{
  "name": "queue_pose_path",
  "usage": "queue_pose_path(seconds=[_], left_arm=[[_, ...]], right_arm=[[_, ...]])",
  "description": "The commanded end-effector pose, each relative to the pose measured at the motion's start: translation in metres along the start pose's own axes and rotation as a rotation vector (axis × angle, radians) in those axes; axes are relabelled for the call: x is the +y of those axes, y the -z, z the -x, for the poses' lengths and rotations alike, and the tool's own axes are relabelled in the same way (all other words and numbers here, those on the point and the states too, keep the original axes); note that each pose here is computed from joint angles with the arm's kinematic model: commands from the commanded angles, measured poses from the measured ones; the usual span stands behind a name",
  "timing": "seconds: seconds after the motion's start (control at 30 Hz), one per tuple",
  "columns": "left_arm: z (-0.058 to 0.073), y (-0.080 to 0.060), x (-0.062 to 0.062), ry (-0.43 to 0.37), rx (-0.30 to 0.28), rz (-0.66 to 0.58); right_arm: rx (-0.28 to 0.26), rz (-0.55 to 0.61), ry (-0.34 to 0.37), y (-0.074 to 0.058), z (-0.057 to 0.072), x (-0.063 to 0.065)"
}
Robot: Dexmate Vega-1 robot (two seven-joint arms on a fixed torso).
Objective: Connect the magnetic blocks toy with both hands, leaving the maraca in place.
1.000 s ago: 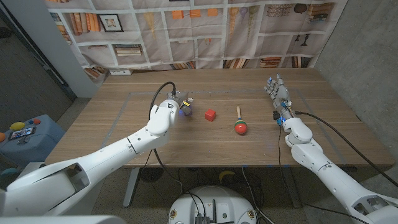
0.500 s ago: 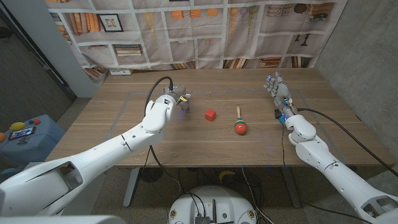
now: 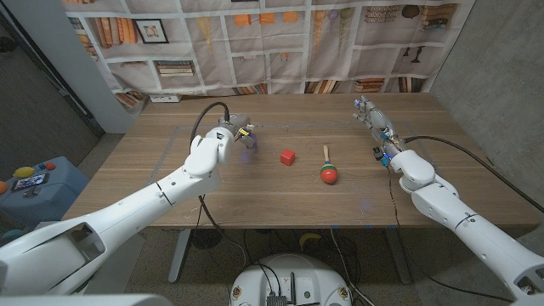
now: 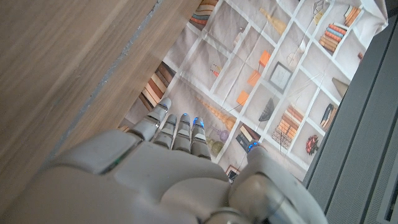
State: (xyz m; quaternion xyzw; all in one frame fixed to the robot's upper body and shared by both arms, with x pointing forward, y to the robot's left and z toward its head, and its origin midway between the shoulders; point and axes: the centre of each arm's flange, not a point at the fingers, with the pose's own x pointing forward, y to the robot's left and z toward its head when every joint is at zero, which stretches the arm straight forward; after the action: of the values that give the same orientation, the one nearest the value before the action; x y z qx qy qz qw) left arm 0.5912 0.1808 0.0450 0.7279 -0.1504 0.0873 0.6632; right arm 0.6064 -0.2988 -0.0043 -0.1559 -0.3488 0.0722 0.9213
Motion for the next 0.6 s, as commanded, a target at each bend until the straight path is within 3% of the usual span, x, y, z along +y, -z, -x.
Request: queue_pose_path(seconds=[0.03,0.6], left_arm=[[-0.003,0.013,0.001,0.0,-0.005,0.056],[-0.01,0.014,-0.004,0.014,-0.041,0.084]], right_arm=[[-0.005,0.258,-0.075,-0.026,-0.004,0.009],[0.001,0.586,-0.177,-0.059,-0.015,0.025]])
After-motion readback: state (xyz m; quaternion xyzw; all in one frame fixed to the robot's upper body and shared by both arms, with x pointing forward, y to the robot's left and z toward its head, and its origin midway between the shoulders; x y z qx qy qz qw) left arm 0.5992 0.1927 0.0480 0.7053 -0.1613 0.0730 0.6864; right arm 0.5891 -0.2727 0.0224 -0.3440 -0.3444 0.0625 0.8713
